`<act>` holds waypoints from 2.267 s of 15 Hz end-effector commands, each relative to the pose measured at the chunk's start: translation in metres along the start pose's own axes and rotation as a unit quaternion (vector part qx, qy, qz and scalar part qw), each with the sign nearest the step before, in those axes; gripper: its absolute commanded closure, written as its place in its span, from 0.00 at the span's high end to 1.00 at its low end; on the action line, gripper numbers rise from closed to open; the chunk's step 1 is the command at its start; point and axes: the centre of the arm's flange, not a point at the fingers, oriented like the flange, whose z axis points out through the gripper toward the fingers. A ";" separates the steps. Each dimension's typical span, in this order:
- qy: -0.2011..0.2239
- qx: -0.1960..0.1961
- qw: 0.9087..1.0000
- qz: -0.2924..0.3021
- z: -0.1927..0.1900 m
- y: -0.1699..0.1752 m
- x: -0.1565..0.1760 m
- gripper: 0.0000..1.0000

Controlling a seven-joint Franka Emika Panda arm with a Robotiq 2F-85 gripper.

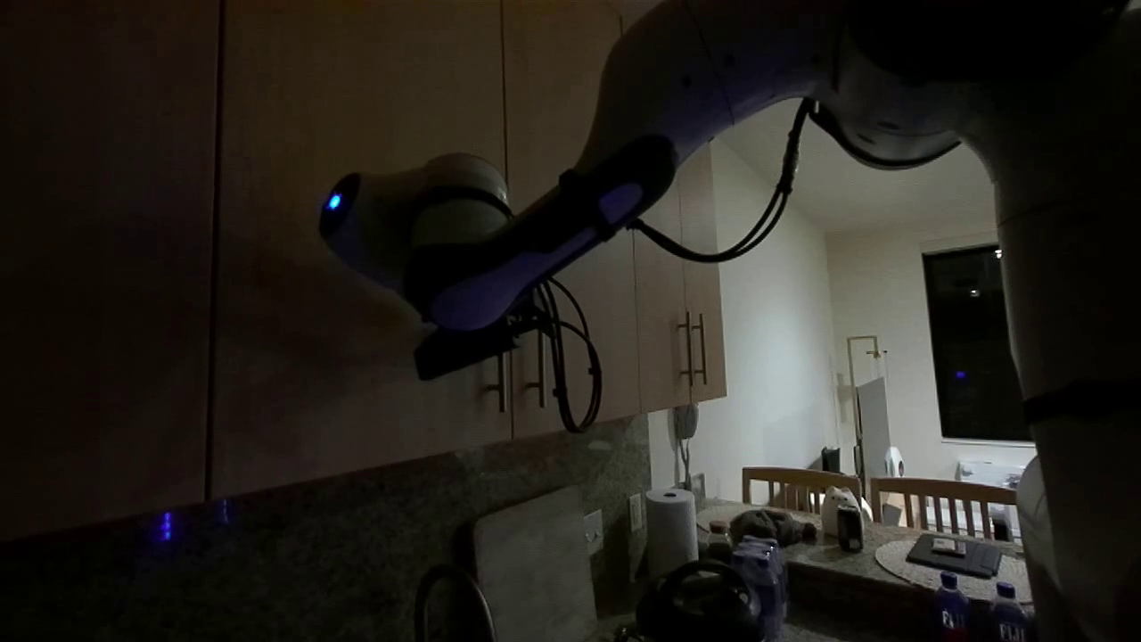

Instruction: Open the cabinet door on the right of the hood of the stove

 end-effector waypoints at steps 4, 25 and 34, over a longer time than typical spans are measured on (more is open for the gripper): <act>0.031 0.027 0.999 0.029 0.014 -0.012 0.000 1.00; 0.046 0.015 0.997 0.065 0.022 -0.003 0.008 1.00; 0.040 0.049 0.997 0.045 0.043 0.012 0.008 1.00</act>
